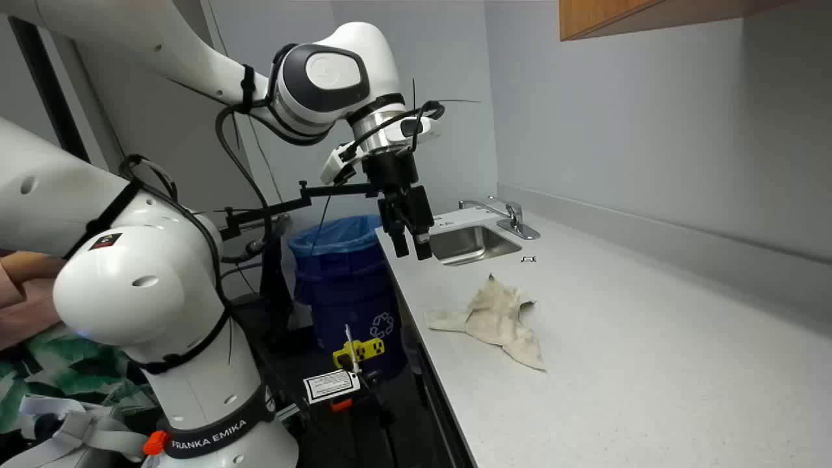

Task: Use the white cloth to wipe the top of the cabinet

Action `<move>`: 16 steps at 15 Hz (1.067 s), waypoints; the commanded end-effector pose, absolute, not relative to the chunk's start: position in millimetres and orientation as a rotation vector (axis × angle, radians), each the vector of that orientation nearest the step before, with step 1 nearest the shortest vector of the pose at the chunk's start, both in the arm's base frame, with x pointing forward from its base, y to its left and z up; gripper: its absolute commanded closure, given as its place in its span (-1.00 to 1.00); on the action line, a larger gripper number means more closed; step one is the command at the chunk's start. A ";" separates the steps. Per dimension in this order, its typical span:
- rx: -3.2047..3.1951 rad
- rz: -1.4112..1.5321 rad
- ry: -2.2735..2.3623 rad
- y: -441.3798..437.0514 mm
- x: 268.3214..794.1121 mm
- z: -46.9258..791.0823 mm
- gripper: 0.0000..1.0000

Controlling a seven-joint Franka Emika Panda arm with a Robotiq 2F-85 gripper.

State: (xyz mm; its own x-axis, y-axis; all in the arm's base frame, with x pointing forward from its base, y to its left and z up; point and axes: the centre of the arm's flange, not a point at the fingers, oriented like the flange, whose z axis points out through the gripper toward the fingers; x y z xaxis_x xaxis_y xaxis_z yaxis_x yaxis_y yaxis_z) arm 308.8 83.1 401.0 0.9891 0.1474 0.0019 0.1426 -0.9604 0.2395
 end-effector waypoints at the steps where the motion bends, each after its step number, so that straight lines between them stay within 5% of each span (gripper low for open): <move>1: 2.893 0.028 0.214 83.3 309.3 401.1 -1.00; 16: 2.891 0.027 0.224 83.7 312.0 400.1 -1.00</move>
